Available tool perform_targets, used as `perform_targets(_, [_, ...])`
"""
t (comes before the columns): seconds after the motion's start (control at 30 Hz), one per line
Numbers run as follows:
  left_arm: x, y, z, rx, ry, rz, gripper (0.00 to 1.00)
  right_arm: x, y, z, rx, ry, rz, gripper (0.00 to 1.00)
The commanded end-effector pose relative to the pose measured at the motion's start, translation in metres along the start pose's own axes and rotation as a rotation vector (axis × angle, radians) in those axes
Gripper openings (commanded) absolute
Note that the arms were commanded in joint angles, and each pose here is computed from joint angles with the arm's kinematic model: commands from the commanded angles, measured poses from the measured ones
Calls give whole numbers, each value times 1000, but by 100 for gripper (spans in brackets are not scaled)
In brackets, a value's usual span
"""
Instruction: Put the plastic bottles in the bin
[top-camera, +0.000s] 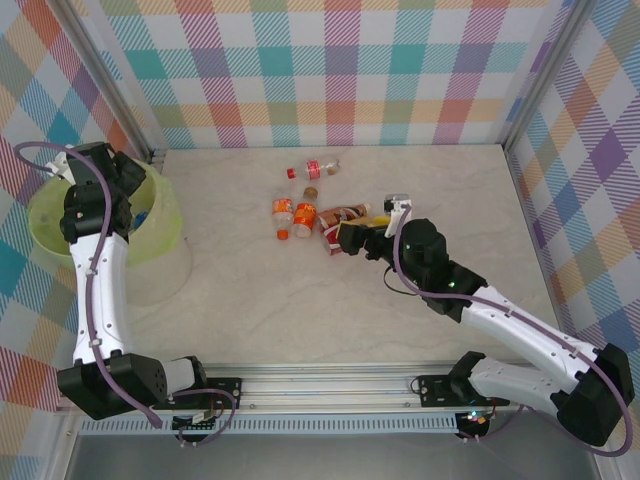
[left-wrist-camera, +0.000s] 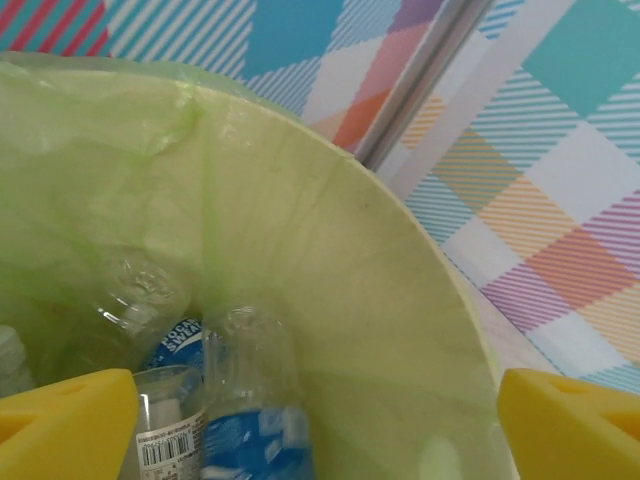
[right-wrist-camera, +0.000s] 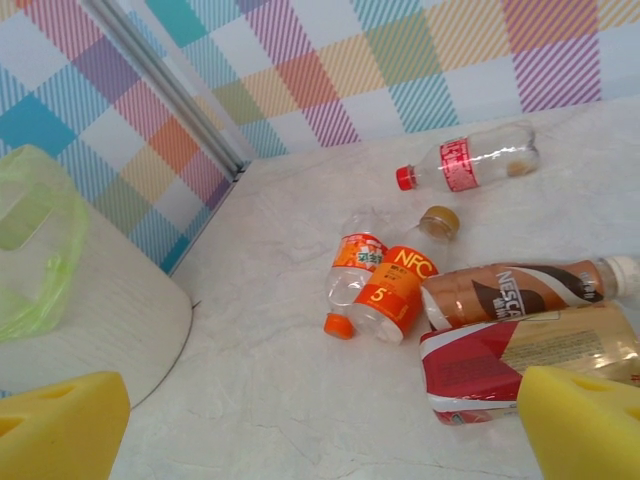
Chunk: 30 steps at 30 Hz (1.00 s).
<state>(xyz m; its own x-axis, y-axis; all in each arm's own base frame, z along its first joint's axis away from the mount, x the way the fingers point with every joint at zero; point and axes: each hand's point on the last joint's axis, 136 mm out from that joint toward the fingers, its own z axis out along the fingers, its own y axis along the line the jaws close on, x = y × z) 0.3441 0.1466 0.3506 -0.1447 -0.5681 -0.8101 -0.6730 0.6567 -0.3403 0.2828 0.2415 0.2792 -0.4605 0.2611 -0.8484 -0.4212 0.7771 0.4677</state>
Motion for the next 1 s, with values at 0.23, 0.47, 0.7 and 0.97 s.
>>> perform_targets(0.23, [11,-35,-28,204,37,-19,100,7,-46,2,239,-39,73,100])
perform_targets(0.47, [13,-46,-41,308,6,-15,100,27,-84,3,413,12,128,100])
perform_targets(0.7, [30,-101,-78,626,132,-18,100,50,-115,13,525,78,202,100])
perform_targets(0.97, [78,-152,-128,821,245,117,100,75,-118,46,586,183,367,100])
